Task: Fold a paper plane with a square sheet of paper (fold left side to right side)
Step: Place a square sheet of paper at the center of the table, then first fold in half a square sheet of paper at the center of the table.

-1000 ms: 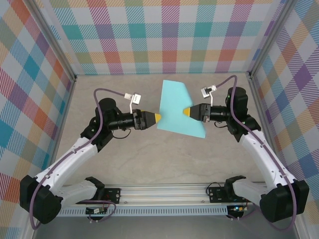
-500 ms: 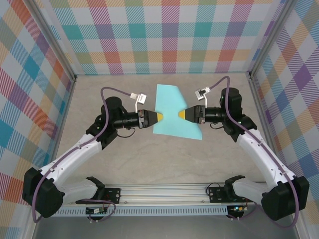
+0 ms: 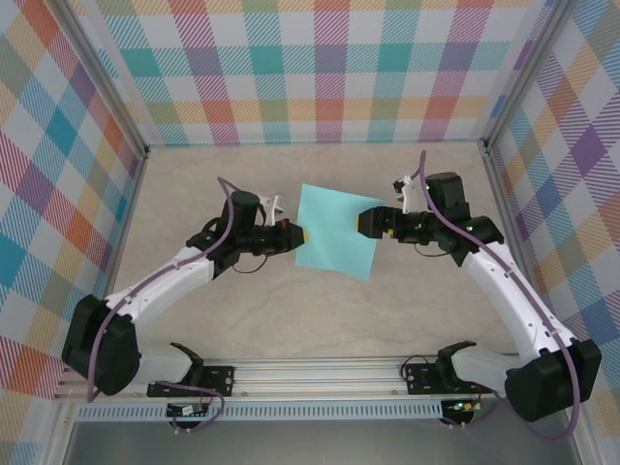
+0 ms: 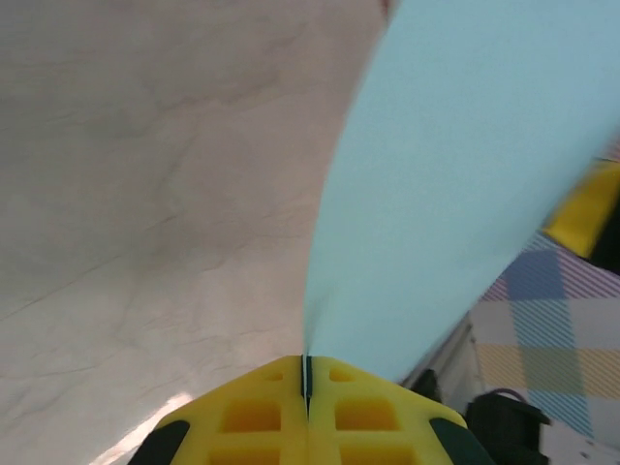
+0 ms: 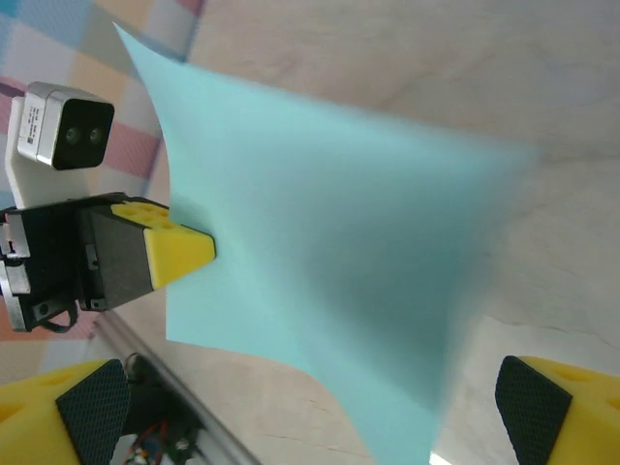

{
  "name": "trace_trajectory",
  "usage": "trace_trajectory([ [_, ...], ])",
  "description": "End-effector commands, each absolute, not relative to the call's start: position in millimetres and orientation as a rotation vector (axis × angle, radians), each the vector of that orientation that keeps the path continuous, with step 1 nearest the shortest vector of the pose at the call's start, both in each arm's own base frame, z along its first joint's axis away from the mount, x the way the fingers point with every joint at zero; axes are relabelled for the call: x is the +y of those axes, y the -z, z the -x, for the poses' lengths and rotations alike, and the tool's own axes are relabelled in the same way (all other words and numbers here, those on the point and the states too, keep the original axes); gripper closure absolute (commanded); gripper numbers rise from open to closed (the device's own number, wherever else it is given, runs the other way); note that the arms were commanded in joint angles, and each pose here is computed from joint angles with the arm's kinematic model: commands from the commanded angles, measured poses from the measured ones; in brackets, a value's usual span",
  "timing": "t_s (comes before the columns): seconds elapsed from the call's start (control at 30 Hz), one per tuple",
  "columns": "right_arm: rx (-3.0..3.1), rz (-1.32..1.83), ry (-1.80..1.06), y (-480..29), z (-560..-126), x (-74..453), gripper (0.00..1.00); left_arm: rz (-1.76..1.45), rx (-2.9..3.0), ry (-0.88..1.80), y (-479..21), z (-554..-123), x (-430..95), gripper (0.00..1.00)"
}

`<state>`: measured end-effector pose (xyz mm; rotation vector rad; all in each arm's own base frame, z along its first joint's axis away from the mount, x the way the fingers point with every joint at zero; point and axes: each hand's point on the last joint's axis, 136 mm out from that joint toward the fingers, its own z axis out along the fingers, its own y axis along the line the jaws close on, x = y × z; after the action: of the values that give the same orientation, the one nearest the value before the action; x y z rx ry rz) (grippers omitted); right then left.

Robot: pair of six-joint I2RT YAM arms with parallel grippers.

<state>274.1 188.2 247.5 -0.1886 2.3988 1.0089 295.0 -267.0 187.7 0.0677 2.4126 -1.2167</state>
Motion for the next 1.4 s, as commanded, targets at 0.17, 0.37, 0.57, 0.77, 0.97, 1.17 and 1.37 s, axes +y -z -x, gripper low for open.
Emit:
trace_trajectory([
  [0.17,2.505,0.148,-0.941,-195.2,-273.5,180.3,0.00,0.084,2.711,0.853,-81.3,-318.6,-234.5,1.00],
  [0.37,2.561,0.026,-1.255,-154.3,-292.2,216.3,0.48,0.106,2.777,0.739,-53.5,-320.0,-224.8,1.00],
  [0.57,2.680,-0.055,-1.281,-103.3,-323.8,231.1,0.79,0.096,2.774,0.730,-53.8,-319.1,-223.5,1.00],
  [0.77,2.753,-0.072,-1.277,-68.1,-342.3,242.4,0.85,0.091,2.809,0.722,-53.6,-312.5,-222.2,1.00],
  [0.97,2.820,-0.068,-1.249,-42.5,-343.3,248.3,0.85,0.073,2.803,0.745,-60.5,-314.5,-226.1,1.00],
  [1.17,2.906,-0.081,-1.174,-19.2,-333.8,244.5,0.85,0.046,2.787,0.791,-69.1,-315.7,-235.2,0.97],
  [1.37,2.991,-0.092,-1.042,1.3,-321.4,232.4,0.85,0.010,2.704,0.934,-96.0,-321.9,-265.3,0.72],
])
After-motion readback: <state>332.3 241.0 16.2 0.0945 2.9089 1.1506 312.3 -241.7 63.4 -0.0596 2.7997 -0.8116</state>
